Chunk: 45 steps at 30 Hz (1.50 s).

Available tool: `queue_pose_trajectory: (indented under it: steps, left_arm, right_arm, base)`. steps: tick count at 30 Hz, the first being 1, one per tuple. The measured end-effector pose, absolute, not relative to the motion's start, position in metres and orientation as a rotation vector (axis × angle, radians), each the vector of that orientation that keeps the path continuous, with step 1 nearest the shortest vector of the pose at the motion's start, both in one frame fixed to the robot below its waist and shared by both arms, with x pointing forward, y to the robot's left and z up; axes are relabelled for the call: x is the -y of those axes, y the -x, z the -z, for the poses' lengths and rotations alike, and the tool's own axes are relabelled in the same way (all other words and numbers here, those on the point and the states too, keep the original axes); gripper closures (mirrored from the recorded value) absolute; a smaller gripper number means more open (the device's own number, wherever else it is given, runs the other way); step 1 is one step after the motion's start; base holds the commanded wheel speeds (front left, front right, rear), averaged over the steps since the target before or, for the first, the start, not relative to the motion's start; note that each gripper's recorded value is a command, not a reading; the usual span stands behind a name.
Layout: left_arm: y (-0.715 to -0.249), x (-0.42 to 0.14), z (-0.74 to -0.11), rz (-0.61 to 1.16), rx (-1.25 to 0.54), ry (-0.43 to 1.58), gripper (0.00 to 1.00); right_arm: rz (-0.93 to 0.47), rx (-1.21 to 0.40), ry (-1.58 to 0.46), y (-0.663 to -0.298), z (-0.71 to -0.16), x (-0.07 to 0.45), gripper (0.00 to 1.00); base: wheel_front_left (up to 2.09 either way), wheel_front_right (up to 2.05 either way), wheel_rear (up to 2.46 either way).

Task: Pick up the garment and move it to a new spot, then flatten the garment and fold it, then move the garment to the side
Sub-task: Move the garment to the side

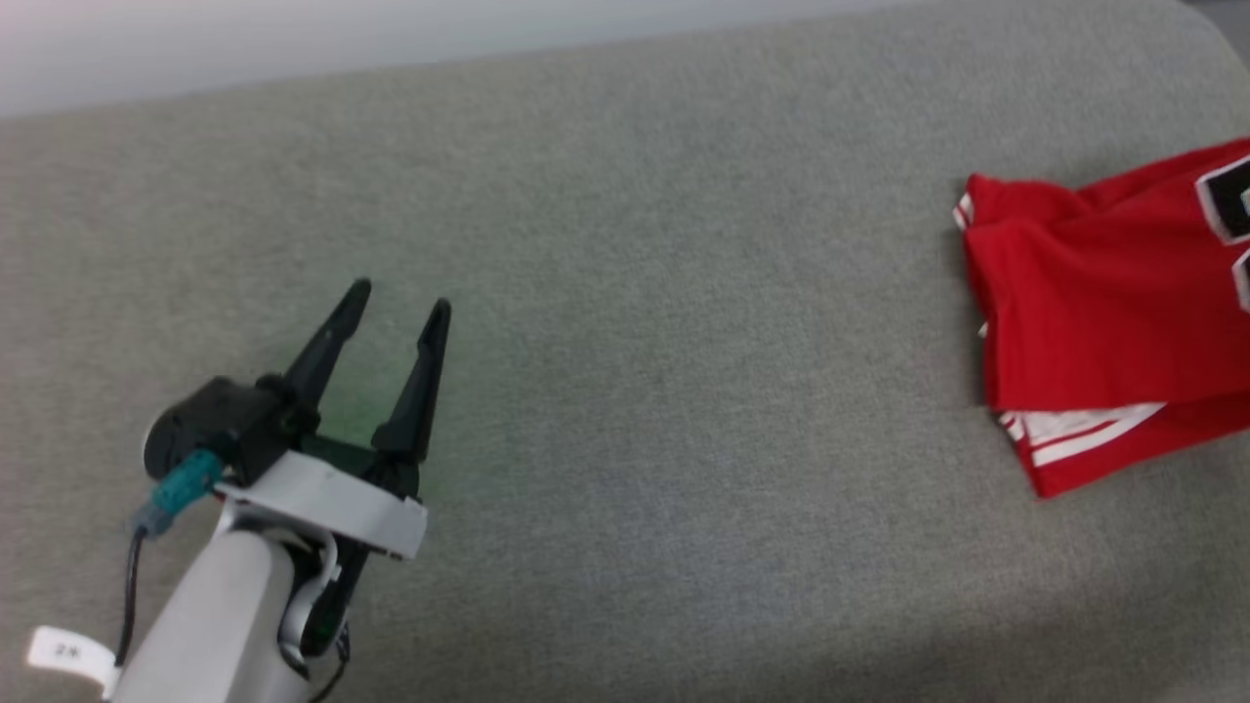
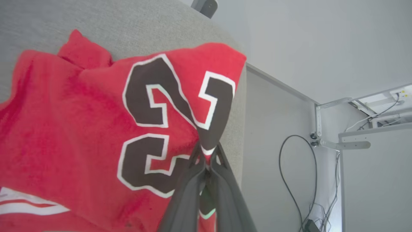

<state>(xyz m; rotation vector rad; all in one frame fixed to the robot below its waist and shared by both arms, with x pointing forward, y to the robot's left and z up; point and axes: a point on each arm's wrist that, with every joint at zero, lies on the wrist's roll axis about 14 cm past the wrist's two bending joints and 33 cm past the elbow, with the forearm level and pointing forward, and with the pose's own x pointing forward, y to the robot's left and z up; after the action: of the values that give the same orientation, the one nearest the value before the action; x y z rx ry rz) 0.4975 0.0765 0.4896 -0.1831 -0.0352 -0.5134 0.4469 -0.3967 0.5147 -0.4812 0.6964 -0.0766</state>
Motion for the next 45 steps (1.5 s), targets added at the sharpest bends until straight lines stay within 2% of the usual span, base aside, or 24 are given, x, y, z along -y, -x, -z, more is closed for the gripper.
queue_pose_trajectory:
  steps: [14, 28, 32, 33, 34, 45]
  left_arm:
    - [-0.523, -0.036, -0.458, 0.627, -0.011, 0.203, 0.0]
    - [-0.532, -0.022, -0.44, 0.672, -0.043, 0.213, 0.0]
    - [-0.532, -0.025, -0.441, 0.667, -0.043, 0.212, 0.0]
    - [-0.532, -0.025, -0.441, 0.666, -0.043, 0.21, 0.0]
    - [-0.532, -0.026, -0.442, 0.663, -0.042, 0.21, 0.0]
    - [-0.527, -0.034, -0.46, 0.641, -0.014, 0.198, 0.0]
  right_arm:
    - [0.215, -0.752, 0.668, -0.447, -0.51, 0.465, 1.0]
    - [0.28, -0.78, 0.631, -0.447, -0.479, 0.48, 1.0]
    - [0.28, -0.759, 0.641, -0.451, -0.478, 0.48, 0.52]
    - [0.279, -0.757, 0.649, -0.452, -0.478, 0.48, 0.11]
    - [0.282, -0.747, 0.648, -0.453, -0.479, 0.48, 0.0]
    - [0.307, -0.627, 0.631, -0.461, -0.501, 0.476, 0.0]
  base:
    - [0.0, 0.0, 0.0]
    - [0.0, 0.0, 0.0]
    - [0.0, 0.0, 0.0]
    - [0.0, 0.0, 0.0]
    - [0.0, 0.0, 0.0]
    - [0.0, 0.0, 0.0]
